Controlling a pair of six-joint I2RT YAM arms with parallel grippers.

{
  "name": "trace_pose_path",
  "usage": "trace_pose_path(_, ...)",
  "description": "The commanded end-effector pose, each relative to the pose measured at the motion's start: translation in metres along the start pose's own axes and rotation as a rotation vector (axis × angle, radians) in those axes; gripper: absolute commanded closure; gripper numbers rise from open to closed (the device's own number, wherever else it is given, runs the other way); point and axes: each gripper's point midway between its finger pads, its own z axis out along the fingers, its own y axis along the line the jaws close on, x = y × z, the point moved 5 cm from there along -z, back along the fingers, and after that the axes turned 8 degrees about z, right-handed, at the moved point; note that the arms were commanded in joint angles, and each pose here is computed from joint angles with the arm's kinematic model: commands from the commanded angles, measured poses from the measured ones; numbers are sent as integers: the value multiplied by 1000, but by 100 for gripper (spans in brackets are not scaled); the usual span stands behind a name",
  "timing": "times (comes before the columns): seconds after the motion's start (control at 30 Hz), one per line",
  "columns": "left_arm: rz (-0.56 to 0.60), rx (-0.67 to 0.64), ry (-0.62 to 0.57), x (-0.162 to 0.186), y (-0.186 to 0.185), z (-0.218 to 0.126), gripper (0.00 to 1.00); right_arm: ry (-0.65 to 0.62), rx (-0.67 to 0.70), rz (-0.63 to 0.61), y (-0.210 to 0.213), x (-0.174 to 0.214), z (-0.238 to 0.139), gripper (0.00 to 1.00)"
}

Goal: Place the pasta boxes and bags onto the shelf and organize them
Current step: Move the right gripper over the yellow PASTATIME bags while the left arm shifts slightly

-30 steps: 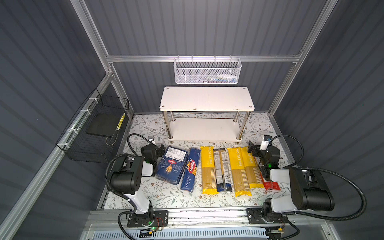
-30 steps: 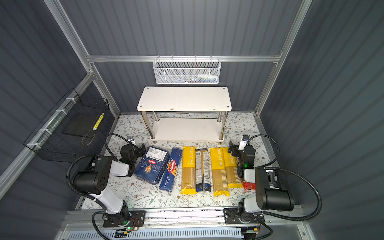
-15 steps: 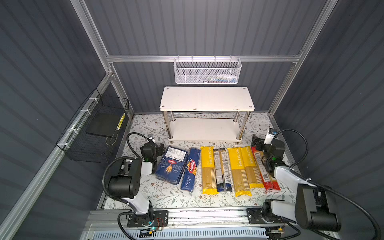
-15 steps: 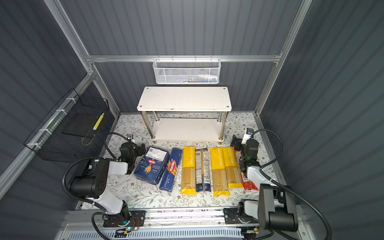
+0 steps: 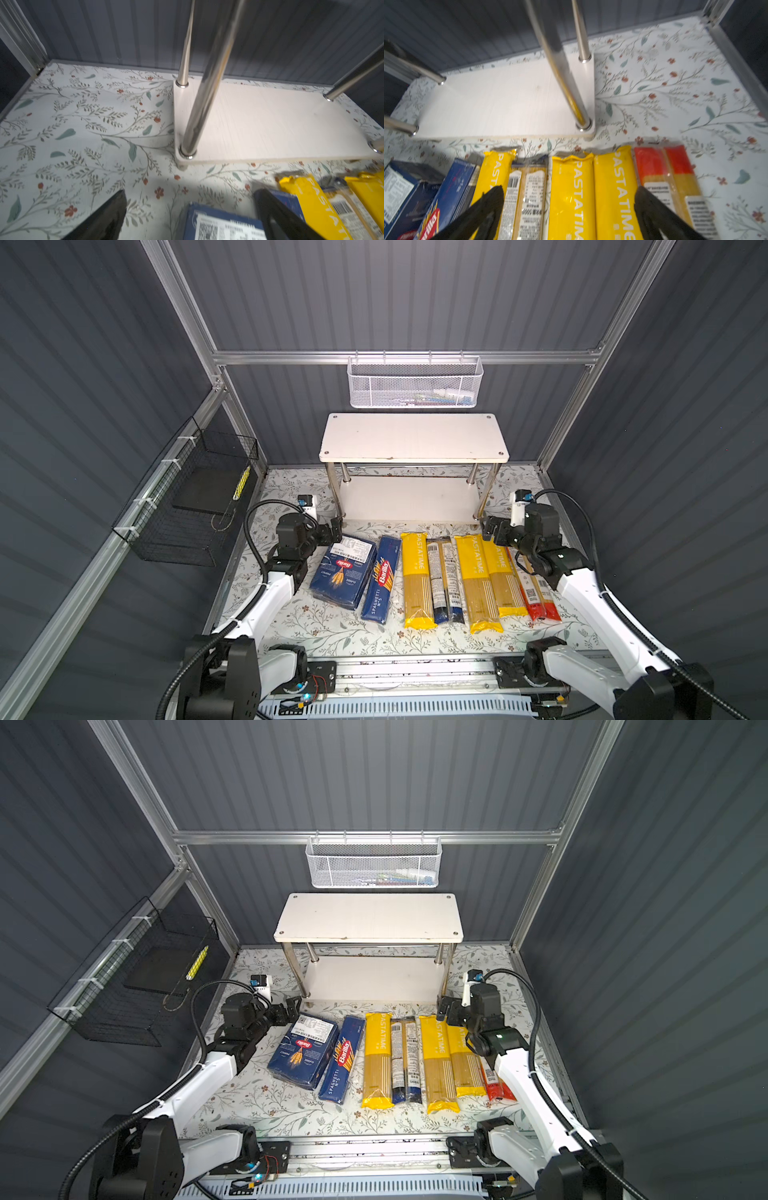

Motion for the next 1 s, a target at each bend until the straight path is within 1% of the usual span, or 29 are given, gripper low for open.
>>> trace_pose_path(0.0, 4, 59, 23, 15, -9, -10, 1, 155, 31, 0, 5, 29, -1, 2)
trace_pose_path(0.13, 3, 121, -5, 29, -16, -9, 1, 227, 28, -28, 17, 52, 3, 2)
trace_pose_path(0.23, 17, 132, 19, 43, -16, 0, 1, 283, 38, -5, 15, 70, 10, 3)
trace_pose_path(0.27, 15, 147, 20, 43, -18, 1, 1, 298, 40, 0, 13, 75, 11, 3)
trace_pose_path(0.3, 37, 151, 25, 43, -19, 1, 1, 310, 52, 9, 11, 80, 12, 4)
trace_pose_path(0.4, 41, 140, 8, 42, -19, 0, 1, 337, 82, 25, 4, 92, 12, 4)
trace_pose_path(0.5, 51, 164, 2, 41, -22, 0, 1, 352, 135, 30, -4, 101, 10, 6)
trace_pose_path(0.57, 48, 155, 4, 41, -20, 1, 1, 362, 158, 51, -7, 104, 9, 6)
trace_pose_path(0.7, 42, 139, 7, 42, -18, 1, 1, 407, 150, 87, -5, 111, 11, 7)
trace_pose_path(0.87, 36, 126, 12, 42, -17, 2, 1, 451, 214, 64, -14, 121, 19, 7)
trace_pose_path(0.97, 33, 119, 18, 42, -16, 3, 1, 480, 212, 57, -13, 124, 23, 7)
